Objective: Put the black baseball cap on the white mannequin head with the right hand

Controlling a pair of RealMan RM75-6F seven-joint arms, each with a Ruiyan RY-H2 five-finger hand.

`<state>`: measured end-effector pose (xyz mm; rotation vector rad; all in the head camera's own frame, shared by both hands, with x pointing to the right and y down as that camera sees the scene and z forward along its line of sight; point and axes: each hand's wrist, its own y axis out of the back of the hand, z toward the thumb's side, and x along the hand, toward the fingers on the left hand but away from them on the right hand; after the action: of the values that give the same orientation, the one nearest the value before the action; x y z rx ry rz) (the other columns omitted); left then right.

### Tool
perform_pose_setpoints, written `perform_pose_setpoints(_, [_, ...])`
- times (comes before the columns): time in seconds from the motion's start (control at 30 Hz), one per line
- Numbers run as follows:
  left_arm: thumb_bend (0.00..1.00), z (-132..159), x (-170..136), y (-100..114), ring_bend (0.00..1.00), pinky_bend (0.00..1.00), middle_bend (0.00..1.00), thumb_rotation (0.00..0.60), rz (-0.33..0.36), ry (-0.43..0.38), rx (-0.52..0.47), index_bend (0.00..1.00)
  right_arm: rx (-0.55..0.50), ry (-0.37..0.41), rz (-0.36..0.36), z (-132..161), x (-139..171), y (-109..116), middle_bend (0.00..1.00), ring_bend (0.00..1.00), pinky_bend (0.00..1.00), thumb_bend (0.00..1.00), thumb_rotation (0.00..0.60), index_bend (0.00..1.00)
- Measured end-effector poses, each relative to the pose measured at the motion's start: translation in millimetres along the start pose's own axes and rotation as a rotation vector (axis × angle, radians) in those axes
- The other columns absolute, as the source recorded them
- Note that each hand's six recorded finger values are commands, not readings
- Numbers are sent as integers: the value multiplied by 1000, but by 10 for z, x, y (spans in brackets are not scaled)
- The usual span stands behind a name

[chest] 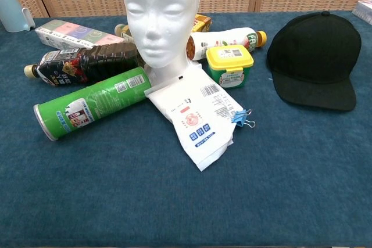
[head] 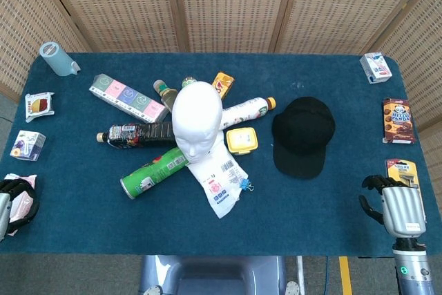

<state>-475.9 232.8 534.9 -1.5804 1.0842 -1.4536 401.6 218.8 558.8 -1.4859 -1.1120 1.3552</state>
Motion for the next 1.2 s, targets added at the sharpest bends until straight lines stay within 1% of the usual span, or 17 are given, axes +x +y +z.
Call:
perform_pose_setpoints(0.07, [324,11,9,17,356,356,443,600,4,-5,2,528,-6,6,0,17,-5,1,528,568,643,278,600,481])
perform_pose_setpoints(0.13, [324,22,19,35,356,355,443,600,6,-11,5,528,-15,16,4,40,-8,-3,521,563,642,233,600,471])
perform_pose_setpoints(0.2, [324,32,29,53,355,355,443,600,8,-15,8,528,-20,28,8,66,-14,-9,504,549,636,162,600,451])
perform_pose_setpoints(0.3, [324,57,65,104,355,356,443,600,19,-26,14,528,-28,58,9,143,-37,-22,481,526,628,109,600,414])
perform_pose_setpoints(0.5, [324,119,140,183,356,355,443,600,32,-46,20,528,-47,123,15,344,-118,-101,469,507,620,106,600,379])
perform_pose_setpoints(0.67, [324,152,193,232,355,355,443,600,39,-53,29,528,-40,171,30,526,-231,-226,470,513,627,108,600,375])
perform_pose_setpoints(0.83, [323,182,247,306,355,355,443,600,56,-60,37,528,-29,220,50,741,-374,-386,473,519,628,138,600,375])
perform_pose_setpoints(1.07, [323,200,305,402,356,356,443,600,82,-66,45,528,-4,246,75,937,-561,-646,476,522,626,148,600,375])
perform_pose_setpoints(1.2, [323,203,318,418,355,355,444,600,83,-66,46,527,19,253,85,998,-650,-793,491,547,632,176,600,375])
